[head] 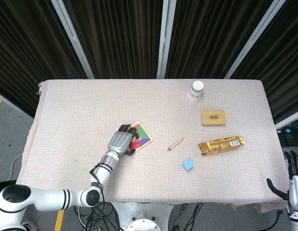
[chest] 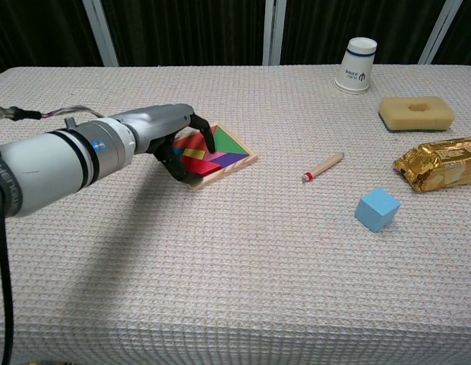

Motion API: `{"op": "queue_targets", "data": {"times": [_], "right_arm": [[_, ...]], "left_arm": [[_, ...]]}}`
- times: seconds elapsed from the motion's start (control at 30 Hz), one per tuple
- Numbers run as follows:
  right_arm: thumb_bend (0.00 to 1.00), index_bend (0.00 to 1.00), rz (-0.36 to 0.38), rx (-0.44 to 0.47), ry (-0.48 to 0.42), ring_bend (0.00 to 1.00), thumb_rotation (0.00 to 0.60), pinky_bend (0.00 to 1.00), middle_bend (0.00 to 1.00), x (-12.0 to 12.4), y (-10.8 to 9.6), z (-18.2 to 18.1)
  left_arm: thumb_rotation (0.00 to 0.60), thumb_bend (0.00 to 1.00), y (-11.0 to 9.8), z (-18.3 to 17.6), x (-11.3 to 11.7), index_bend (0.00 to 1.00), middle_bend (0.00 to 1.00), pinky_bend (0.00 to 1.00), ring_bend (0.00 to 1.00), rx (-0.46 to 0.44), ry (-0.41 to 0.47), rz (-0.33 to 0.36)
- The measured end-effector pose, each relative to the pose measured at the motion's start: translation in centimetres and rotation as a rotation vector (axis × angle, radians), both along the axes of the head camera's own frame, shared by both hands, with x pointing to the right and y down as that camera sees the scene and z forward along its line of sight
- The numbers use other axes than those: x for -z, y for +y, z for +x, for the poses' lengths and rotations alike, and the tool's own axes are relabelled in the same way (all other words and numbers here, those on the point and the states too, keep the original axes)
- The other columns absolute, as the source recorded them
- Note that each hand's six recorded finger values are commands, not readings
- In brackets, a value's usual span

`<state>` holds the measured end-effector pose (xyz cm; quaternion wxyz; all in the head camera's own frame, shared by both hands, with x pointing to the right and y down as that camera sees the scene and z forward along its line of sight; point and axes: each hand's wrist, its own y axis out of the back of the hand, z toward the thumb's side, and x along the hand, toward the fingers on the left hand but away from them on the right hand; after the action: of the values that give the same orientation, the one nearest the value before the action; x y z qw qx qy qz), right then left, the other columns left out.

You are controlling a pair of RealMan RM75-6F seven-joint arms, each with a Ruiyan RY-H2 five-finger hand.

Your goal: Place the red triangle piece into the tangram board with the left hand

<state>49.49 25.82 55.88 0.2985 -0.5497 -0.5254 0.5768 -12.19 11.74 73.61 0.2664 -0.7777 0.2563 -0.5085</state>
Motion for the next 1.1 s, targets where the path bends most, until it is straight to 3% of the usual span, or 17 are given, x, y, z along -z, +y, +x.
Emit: {"op": "queue_targets", "data": {"times": [0.37,0.5,0.63,1.1], "right_arm": [[0.15,0.0,-0.002,0.0,-0.001,0.0,0.6,0.02,0.0,-0.1,0.0,0.0],[0.14,0.0,0.0,-0.001,-0.001,0.0,0.6,0.02,0.0,-0.1,0.0,0.1],[0.15,0.0,0.001,-0.006,-0.001,0.0,0.6,0.02,0.0,-0.1,0.0,0.2],[0.15,0.0,-0.007,-0.01,-0.003,0.0,0.6,0.02,0.0,-0.3,0.0,0.4]], "left_arm": [[0.6,0.26,-0.8,-0.5,1.7,0.27,0.14,0.05,0.02,0.011,0.024,0.033],[0.6,0.26,-1.4,-1.3,2.2,0.32,0.14,0.05,0.02,0.023,0.017,0.049],[0.6,0.26,-1.1,-1.7,2.0,0.41,0.13,0.05,0.01,0.007,0.0,0.03],[0.6,0.29,-0.4,-1.7,1.1,0.39,0.12,0.05,0.0,-0.016,-0.001,-0.017]]}}
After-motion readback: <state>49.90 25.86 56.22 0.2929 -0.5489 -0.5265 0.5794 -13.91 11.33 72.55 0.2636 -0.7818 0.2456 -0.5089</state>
